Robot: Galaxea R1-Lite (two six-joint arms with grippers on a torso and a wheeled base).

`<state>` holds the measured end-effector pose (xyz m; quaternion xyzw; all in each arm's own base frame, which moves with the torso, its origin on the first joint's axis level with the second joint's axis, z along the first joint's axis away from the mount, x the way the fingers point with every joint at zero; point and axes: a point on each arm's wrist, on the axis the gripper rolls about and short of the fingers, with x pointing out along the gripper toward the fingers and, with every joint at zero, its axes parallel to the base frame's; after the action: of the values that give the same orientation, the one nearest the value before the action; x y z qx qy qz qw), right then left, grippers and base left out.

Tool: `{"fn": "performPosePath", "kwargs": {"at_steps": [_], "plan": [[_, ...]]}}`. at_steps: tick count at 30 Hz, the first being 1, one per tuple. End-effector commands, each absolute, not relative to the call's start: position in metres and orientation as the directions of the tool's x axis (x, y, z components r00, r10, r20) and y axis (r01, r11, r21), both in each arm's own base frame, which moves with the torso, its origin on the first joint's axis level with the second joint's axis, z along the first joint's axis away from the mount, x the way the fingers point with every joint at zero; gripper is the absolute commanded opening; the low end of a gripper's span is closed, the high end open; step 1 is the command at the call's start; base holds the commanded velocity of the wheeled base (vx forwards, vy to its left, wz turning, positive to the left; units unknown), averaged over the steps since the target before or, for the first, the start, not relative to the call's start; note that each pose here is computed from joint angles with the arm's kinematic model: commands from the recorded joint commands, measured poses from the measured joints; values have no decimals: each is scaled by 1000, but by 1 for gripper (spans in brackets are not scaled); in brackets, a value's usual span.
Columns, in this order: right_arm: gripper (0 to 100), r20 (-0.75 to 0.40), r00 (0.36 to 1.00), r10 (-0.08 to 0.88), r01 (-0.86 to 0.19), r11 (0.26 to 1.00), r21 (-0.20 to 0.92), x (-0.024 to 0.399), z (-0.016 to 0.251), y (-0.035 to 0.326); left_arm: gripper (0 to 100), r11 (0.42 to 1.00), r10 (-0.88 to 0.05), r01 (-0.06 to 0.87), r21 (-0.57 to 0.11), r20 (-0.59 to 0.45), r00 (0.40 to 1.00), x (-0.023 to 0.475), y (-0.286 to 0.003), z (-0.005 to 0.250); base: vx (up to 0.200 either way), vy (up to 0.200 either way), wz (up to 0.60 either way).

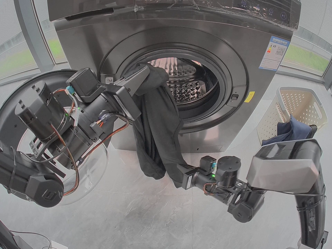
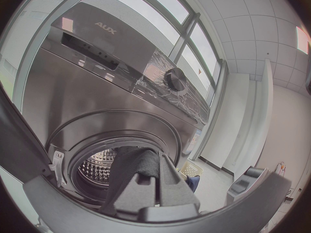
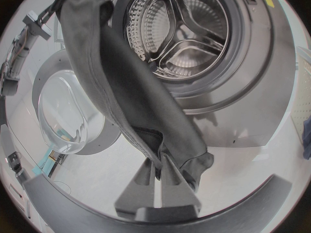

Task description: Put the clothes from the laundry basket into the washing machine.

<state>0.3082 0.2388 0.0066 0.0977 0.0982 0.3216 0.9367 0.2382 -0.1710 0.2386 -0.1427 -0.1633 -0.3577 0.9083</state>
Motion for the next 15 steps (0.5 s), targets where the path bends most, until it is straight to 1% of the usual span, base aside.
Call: {"fn": "performPosePath", "kwargs": {"at_steps": [1,2,5,6,7,11,13,14,15], "plan": [[0,-51,830,555,-530,814,236,290,66,184,0,720,-590,678,-146,387,709,239,-163,235,0,0,0],[0,-49,834,550,-525,818,235,289,68,180,0,721,-589,677,-147,384,711,239,-162,235,0,0,0],[0,-12,855,518,-503,836,218,283,91,151,0,723,-589,675,-145,379,713,231,-156,233,0,0,0],[0,-6,858,514,-501,838,216,283,93,149,0,723,-589,675,-147,379,713,231,-155,233,0,0,0],[0,23,869,494,-488,848,209,280,105,138,0,724,-587,675,-146,384,713,226,-152,234,0,0,0],[0,105,868,485,-496,845,201,268,134,120,0,730,-580,669,-141,390,715,217,-139,234,0,0,0],[0,125,868,480,-496,845,198,266,140,117,0,734,-575,664,-139,392,718,215,-136,234,0,0,0],[0,164,864,475,-501,843,195,261,152,114,0,737,-568,662,-138,403,717,211,-132,236,0,0,0],[0,179,862,474,-504,842,193,258,156,113,0,739,-565,660,-137,408,717,209,-129,236,0,0,0]]}}
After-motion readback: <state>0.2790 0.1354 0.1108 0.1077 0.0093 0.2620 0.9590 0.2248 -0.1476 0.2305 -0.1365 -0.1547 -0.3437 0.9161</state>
